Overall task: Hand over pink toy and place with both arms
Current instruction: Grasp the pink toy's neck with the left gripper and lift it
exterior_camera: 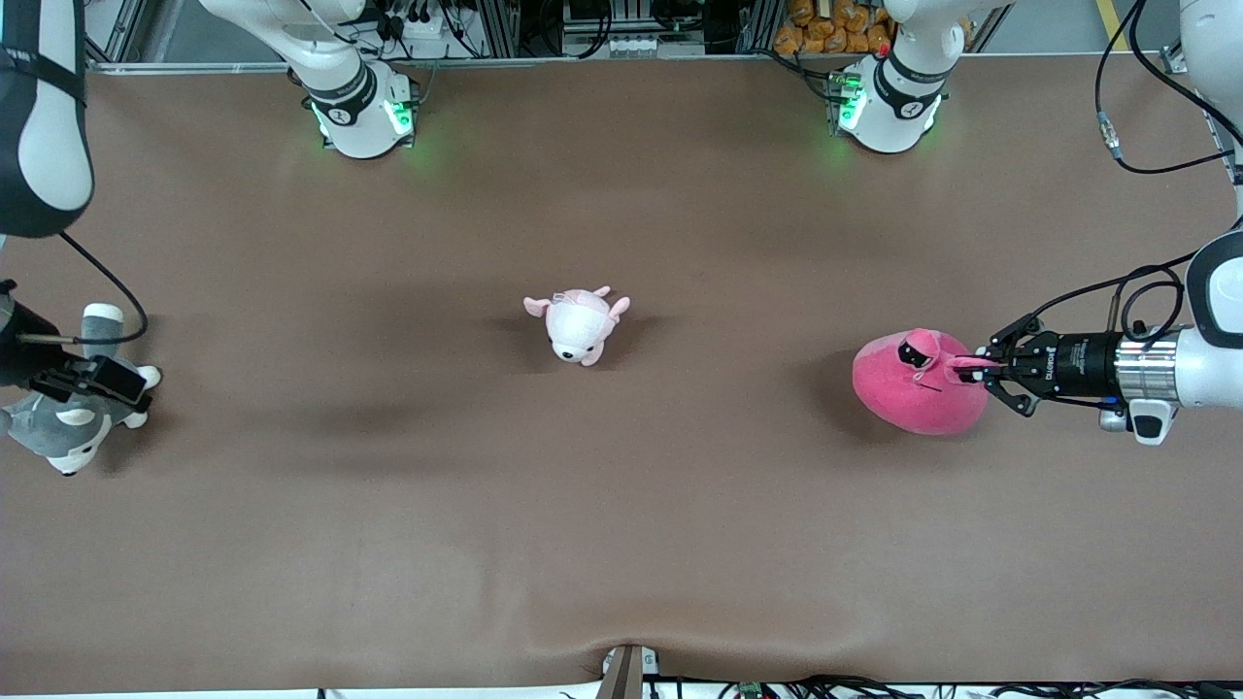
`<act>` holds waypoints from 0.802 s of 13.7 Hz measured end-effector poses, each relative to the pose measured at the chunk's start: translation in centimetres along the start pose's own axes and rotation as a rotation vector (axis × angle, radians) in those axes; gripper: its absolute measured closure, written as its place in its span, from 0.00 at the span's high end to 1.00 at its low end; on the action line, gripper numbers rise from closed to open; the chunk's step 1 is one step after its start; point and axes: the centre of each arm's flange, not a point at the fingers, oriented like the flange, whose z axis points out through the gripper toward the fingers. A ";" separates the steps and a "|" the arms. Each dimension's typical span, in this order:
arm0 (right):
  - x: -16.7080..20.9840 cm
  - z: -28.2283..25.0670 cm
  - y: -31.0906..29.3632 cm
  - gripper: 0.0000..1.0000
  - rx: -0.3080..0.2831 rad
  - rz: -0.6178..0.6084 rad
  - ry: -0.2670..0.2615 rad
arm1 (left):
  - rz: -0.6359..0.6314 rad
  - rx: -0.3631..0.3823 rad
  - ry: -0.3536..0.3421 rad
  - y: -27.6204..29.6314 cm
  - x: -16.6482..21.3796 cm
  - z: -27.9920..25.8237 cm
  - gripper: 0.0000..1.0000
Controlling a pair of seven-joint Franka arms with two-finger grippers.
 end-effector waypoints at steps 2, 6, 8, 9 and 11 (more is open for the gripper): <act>0.0 -0.3 -0.8 1.00 0.005 -0.013 0.006 | -0.061 -0.013 -0.042 0.6 -2.9 -0.4 0.10; -0.3 -1.8 -6.5 1.00 0.026 -0.099 0.030 | -0.209 -0.018 -0.145 1.4 -6.7 0.0 0.10; -1.5 -2.5 -11.3 1.00 0.037 -0.173 0.012 | -0.251 -0.025 -0.153 1.6 -7.6 -0.5 0.10; -2.4 -2.8 -13.1 1.00 0.036 -0.202 -0.019 | -0.268 -0.026 -0.151 1.8 -8.3 -0.5 0.10; -4.1 -3.5 -14.3 1.00 0.025 -0.229 -0.109 | -0.306 -0.013 -0.147 2.1 -10.1 0.1 0.10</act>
